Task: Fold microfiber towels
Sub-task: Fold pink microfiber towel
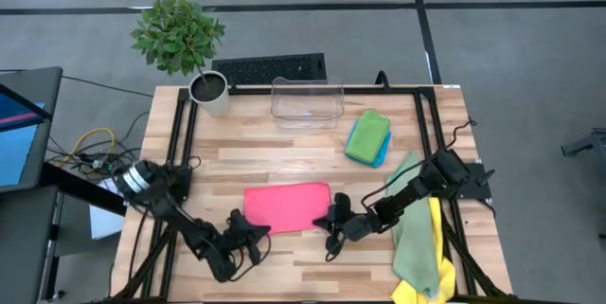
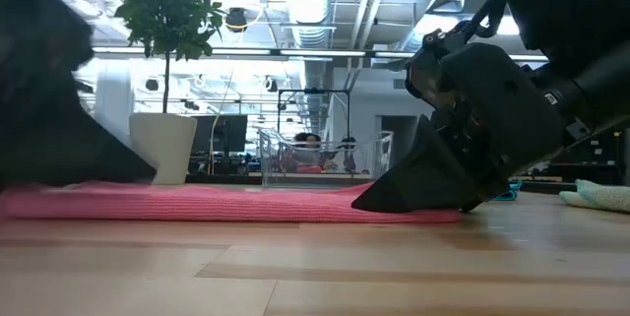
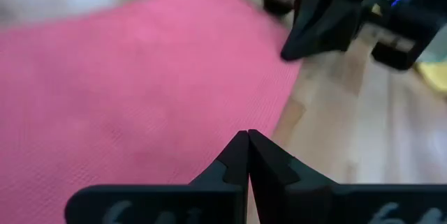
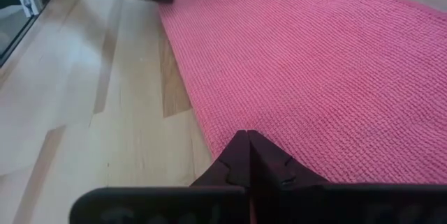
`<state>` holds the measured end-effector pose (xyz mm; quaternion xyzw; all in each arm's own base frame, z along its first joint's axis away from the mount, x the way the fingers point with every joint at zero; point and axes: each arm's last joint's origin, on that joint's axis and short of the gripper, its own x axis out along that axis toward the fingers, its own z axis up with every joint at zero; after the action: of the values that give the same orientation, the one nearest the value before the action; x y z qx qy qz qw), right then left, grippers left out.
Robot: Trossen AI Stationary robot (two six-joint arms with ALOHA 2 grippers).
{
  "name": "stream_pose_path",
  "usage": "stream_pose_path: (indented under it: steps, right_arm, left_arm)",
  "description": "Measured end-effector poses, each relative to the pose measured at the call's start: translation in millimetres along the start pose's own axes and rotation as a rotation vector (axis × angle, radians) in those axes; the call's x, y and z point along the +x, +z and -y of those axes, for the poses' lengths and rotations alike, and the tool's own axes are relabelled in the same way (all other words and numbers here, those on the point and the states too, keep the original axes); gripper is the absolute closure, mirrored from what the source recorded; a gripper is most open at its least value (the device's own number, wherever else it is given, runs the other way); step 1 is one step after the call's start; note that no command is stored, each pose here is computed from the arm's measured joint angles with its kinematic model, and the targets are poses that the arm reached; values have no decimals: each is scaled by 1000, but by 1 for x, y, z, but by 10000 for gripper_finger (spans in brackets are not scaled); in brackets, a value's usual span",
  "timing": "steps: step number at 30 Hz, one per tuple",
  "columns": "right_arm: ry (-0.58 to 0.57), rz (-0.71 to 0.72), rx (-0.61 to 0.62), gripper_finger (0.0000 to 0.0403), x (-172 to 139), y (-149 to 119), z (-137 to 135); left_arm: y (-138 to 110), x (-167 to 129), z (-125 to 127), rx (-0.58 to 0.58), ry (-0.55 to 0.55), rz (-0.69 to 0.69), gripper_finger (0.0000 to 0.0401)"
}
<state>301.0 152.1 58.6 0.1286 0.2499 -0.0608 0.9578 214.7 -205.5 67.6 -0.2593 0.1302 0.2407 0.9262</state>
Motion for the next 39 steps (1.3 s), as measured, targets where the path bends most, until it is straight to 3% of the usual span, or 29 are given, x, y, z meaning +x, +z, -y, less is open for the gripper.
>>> stream_pose_path:
  steps: [5,9,13,19,24,29,36,39]
  right_arm:
    - [-8,-2,-9,384,0,-1,0]
    - [44,72,-69,380,-4,8,-6]
    - [112,257,-138,383,-6,44,-27]
    - [133,244,-227,384,22,49,-30]
    - [140,116,-213,377,40,14,-19]
    - [173,147,-109,389,41,0,-12]
    - [136,146,-88,381,27,-6,-5]
    - [101,143,-110,381,16,3,-5]
  left_arm:
    - [-19,3,1,78,35,52,401]
    - [-11,7,17,154,52,-52,401]
    - [2,15,36,124,83,-194,401]
    - [4,22,39,187,112,-216,401]
    - [4,22,37,209,125,-207,401]
    - [5,21,33,276,144,-188,401]
    - [10,27,31,342,167,-172,401]
    - [26,22,35,352,163,-144,401]
